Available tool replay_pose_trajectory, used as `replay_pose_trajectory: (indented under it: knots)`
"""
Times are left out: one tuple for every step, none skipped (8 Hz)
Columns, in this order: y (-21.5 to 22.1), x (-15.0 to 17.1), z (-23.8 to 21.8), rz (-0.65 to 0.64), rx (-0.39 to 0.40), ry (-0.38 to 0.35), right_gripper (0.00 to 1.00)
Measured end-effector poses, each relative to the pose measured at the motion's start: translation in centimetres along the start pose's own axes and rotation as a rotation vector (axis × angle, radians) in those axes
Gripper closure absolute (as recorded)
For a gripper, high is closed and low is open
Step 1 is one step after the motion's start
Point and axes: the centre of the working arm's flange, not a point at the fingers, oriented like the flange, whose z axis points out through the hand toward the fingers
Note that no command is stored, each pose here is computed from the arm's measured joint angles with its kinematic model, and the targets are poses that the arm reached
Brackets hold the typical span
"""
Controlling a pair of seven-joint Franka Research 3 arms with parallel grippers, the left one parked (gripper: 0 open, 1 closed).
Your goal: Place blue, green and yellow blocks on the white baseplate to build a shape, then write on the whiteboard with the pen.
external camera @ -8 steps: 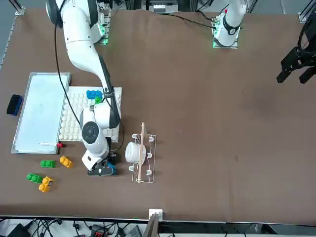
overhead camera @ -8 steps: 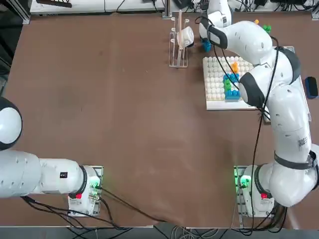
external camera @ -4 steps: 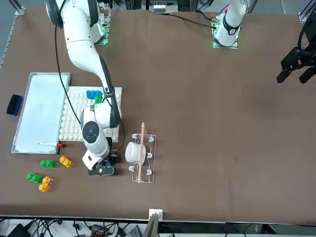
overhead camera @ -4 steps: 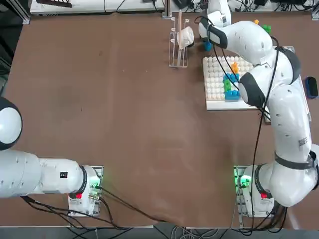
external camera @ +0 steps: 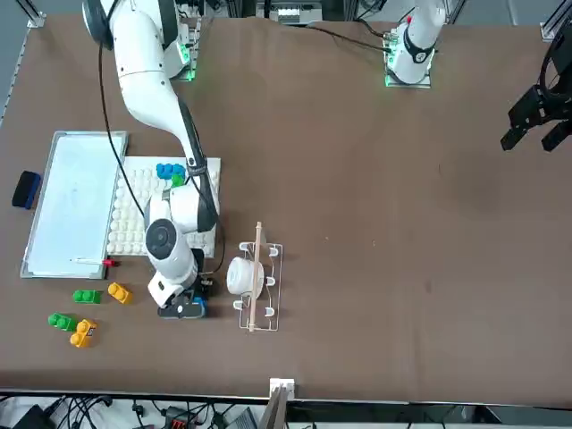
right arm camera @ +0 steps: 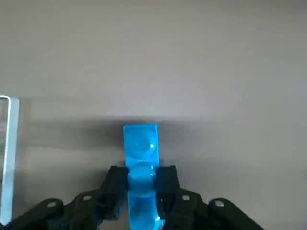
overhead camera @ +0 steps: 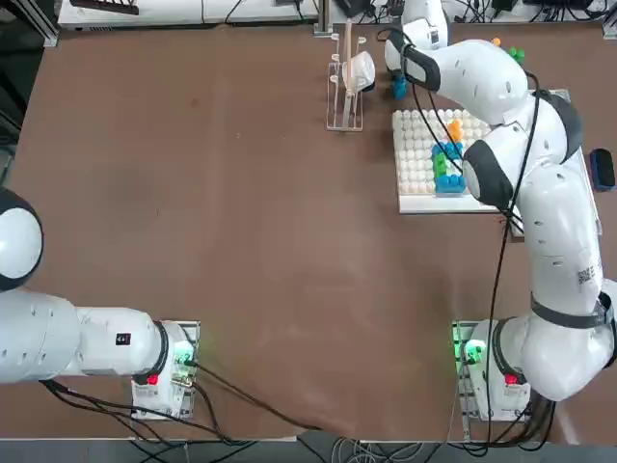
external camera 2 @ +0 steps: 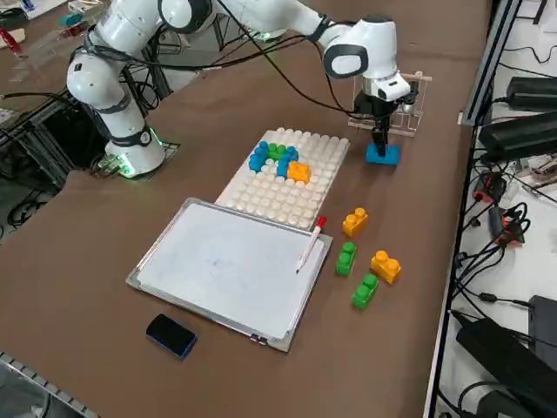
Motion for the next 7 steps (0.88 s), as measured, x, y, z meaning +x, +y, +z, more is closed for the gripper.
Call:
replay_pose_trajectory:
  knots:
    - [-0.1, 0.0, 0.0, 0.012, 0.005, -0.001, 0.64]
    - [-0.1, 0.0, -0.1, 0.028, 0.006, -0.001, 0.64]
    - [0.0, 0.0, -0.1, 0.060, 0.005, -0.005, 0.64]
    - [0.3, 0.0, -0.2, 0.095, -0.002, -0.008, 0.64]
    - [1.0, 0.2, -0.7, 0.131, -0.016, -0.017, 0.64]
    - [2.3, 0.5, -1.8, 0.170, -0.040, -0.040, 0.64]
    - [4.2, 1.0, -3.7, 0.218, -0.066, -0.066, 0.64]
